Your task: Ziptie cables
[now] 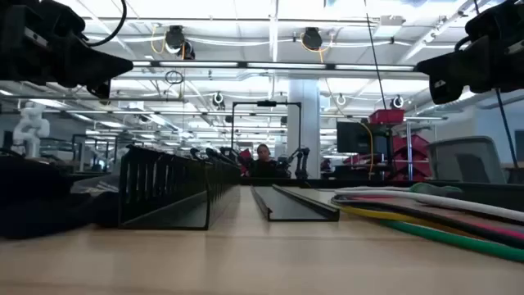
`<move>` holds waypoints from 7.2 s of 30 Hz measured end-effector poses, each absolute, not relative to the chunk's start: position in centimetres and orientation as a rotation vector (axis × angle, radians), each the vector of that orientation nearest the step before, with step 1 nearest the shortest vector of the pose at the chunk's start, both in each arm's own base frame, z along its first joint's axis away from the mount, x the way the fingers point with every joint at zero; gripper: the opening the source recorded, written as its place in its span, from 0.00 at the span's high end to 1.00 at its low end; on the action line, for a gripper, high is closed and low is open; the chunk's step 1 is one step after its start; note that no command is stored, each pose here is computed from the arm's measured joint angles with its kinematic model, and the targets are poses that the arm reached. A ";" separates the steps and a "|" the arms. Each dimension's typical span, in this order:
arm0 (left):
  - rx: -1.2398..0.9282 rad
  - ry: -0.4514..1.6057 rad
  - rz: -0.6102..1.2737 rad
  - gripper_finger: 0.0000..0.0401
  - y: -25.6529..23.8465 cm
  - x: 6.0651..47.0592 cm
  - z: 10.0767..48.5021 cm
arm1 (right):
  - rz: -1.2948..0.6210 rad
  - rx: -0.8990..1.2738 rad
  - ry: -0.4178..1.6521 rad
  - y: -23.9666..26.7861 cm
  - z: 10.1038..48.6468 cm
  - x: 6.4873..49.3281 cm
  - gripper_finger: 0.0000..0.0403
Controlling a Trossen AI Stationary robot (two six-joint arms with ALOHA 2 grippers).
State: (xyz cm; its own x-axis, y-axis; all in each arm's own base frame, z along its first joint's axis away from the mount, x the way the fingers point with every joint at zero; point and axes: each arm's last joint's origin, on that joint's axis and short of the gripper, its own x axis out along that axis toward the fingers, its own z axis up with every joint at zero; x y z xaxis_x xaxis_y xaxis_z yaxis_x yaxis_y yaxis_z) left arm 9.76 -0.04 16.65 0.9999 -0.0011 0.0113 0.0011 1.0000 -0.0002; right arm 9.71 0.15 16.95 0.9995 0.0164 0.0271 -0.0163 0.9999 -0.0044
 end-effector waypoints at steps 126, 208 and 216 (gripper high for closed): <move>0.033 -0.064 0.000 1.00 0.0 9.7 17.1 | 0.016 -0.004 -0.027 0.1 16.9 9.7 1.00; 0.034 -0.064 0.000 1.00 0.0 9.7 17.2 | 0.016 -0.004 -0.027 0.1 17.0 9.7 1.00; 0.034 -0.064 0.000 1.00 0.0 9.7 17.2 | 0.018 0.071 -0.042 0.2 17.1 9.7 1.00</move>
